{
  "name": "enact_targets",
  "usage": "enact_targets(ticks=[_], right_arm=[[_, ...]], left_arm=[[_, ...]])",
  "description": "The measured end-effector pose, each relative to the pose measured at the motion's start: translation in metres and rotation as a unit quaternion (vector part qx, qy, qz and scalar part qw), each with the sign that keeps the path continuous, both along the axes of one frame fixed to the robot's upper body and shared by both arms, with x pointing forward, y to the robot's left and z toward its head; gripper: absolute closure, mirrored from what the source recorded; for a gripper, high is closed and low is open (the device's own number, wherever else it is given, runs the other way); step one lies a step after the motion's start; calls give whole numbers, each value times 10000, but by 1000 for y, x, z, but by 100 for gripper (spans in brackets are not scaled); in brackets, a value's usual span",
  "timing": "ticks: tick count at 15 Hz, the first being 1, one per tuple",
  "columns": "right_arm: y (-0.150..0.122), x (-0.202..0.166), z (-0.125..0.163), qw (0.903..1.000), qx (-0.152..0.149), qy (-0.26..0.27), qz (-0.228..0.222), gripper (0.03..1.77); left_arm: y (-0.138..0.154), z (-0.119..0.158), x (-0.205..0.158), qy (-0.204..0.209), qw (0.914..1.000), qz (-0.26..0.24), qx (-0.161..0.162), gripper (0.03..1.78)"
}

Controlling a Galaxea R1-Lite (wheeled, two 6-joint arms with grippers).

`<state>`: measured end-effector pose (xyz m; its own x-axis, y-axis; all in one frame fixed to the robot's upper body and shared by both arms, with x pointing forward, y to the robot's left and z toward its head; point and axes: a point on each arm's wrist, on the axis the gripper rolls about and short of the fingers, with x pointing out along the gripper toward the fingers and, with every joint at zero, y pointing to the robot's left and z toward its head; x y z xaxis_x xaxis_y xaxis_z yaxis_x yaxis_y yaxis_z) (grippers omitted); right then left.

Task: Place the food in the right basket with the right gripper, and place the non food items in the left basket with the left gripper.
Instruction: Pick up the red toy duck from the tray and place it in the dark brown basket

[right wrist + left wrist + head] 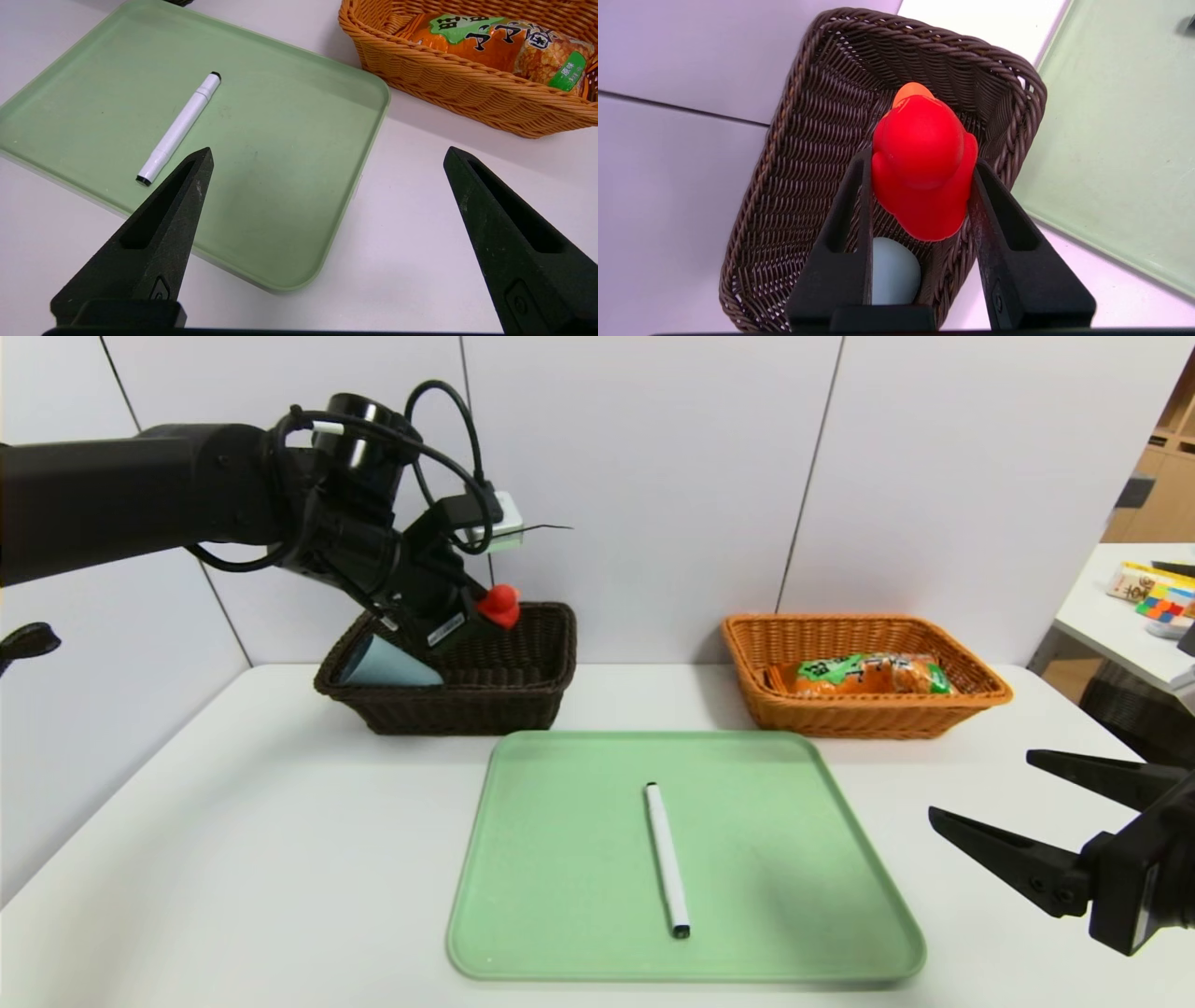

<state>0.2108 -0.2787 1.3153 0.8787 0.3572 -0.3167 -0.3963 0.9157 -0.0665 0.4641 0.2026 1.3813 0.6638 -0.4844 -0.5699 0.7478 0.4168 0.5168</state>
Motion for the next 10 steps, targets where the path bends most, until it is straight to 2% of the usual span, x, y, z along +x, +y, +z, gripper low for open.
enact_targets(ticks=[10], right_arm=[[0, -1, -5, 10000, -43, 76, -2, 10]], left_arm=[[-3, -45, 28, 362, 9981, 146, 473, 119]])
